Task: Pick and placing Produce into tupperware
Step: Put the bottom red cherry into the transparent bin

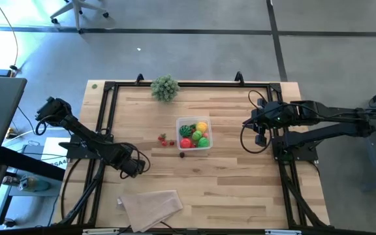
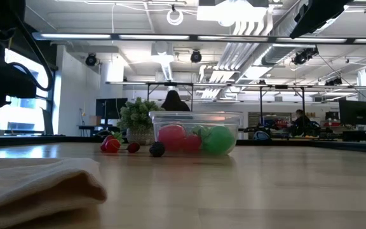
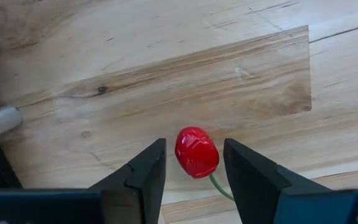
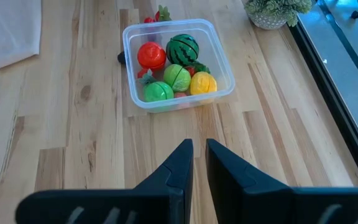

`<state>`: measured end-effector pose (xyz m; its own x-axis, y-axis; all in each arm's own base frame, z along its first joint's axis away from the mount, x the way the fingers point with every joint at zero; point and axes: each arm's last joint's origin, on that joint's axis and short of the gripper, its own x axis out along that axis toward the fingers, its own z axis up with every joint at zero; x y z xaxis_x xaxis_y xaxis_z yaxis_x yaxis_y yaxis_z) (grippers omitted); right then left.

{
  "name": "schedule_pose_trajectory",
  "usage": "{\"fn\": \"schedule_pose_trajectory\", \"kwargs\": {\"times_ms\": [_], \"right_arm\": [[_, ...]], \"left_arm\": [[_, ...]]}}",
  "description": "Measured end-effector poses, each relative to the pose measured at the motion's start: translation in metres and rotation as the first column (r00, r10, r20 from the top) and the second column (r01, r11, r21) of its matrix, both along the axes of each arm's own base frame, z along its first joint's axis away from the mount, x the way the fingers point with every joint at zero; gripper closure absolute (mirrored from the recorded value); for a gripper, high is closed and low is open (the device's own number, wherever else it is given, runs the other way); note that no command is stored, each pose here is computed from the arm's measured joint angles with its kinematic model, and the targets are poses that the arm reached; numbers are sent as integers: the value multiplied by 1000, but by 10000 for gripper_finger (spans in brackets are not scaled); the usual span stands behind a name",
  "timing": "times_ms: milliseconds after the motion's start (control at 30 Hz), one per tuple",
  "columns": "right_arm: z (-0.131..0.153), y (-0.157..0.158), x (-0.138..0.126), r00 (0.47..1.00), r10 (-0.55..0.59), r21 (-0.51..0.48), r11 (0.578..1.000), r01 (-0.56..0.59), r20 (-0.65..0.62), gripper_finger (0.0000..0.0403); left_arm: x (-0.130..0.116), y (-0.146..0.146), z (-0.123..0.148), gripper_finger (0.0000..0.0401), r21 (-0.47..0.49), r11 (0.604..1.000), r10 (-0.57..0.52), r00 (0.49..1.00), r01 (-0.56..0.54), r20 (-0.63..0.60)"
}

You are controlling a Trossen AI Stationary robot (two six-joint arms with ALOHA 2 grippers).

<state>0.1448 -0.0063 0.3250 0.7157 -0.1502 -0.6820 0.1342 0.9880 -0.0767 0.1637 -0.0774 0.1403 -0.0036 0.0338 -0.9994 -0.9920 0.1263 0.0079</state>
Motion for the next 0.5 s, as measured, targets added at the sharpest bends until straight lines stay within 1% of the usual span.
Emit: {"fn": "schedule_pose_trajectory", "kwargs": {"times_ms": [500], "right_arm": [[0,0,0,1000,0,0,1000,0,0,368]], "left_arm": [[0,0,0,252,0,1000,0,1000,0,-5]]}}
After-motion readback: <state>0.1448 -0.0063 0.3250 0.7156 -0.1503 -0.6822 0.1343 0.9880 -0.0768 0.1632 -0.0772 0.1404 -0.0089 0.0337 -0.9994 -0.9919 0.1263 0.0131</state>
